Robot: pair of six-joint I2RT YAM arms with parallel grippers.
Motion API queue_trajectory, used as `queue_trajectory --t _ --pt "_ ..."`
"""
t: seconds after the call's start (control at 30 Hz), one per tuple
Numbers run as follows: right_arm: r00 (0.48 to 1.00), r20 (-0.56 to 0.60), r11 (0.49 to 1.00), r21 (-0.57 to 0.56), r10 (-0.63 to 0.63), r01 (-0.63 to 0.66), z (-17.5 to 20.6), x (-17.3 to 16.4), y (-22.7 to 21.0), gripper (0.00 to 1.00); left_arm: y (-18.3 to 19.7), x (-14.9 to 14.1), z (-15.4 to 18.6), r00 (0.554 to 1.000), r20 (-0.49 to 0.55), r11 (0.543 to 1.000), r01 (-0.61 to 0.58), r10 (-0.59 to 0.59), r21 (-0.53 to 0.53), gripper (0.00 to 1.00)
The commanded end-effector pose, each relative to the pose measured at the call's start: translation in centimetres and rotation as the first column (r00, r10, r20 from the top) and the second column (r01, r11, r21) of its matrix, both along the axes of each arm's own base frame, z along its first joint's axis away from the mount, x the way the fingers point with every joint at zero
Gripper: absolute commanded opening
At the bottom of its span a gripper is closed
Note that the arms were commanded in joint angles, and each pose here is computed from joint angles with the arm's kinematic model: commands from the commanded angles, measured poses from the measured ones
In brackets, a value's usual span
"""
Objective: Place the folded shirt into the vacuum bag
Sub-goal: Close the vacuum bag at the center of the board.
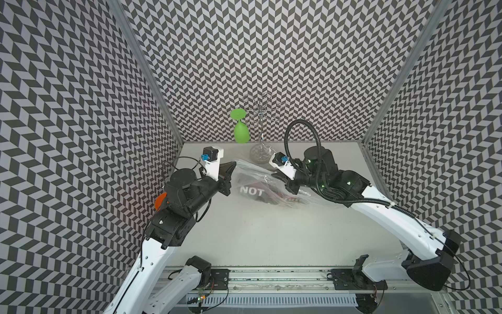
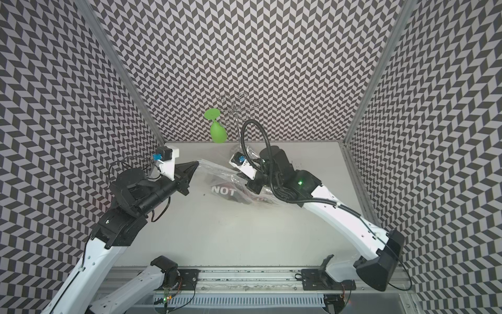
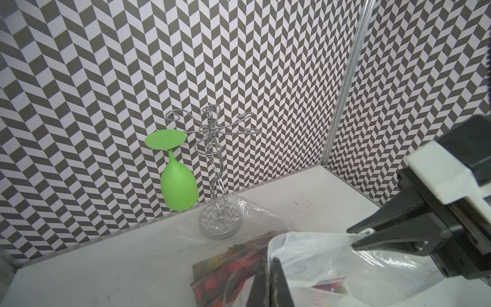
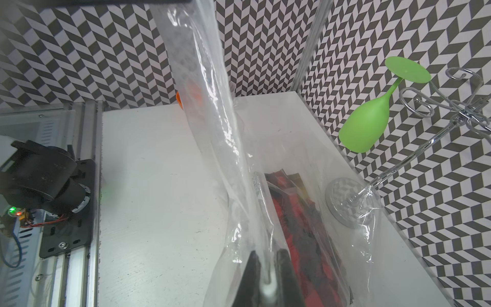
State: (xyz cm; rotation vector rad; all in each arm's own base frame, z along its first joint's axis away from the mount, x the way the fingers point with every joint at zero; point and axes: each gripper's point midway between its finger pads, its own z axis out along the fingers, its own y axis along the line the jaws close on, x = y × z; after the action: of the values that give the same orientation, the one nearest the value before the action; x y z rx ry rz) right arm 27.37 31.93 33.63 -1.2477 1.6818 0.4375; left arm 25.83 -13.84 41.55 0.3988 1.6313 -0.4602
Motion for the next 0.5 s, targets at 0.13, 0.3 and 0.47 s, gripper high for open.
queue_trajectory --t 0.13,0.3,0.47 --pt "0.986 -0.133 0.965 -0.256 -0.097 0.060 -6.3 -0.9 -4.7 0.00 7.2 -0.7 7.8 0.897 0.273 0.937 -0.326 0.348 -0.125 0.00" --pt "0.983 -0.157 0.962 -0.269 -0.092 0.047 -7.1 -1.8 -5.1 0.00 8.7 -0.9 8.1 0.861 0.293 0.909 -0.401 0.417 -0.115 0.00" --pt "0.982 -0.154 0.952 -0.300 -0.106 0.056 -8.2 -1.9 -5.7 0.00 9.3 -0.8 7.8 0.849 0.286 0.896 -0.426 0.444 -0.126 0.00"
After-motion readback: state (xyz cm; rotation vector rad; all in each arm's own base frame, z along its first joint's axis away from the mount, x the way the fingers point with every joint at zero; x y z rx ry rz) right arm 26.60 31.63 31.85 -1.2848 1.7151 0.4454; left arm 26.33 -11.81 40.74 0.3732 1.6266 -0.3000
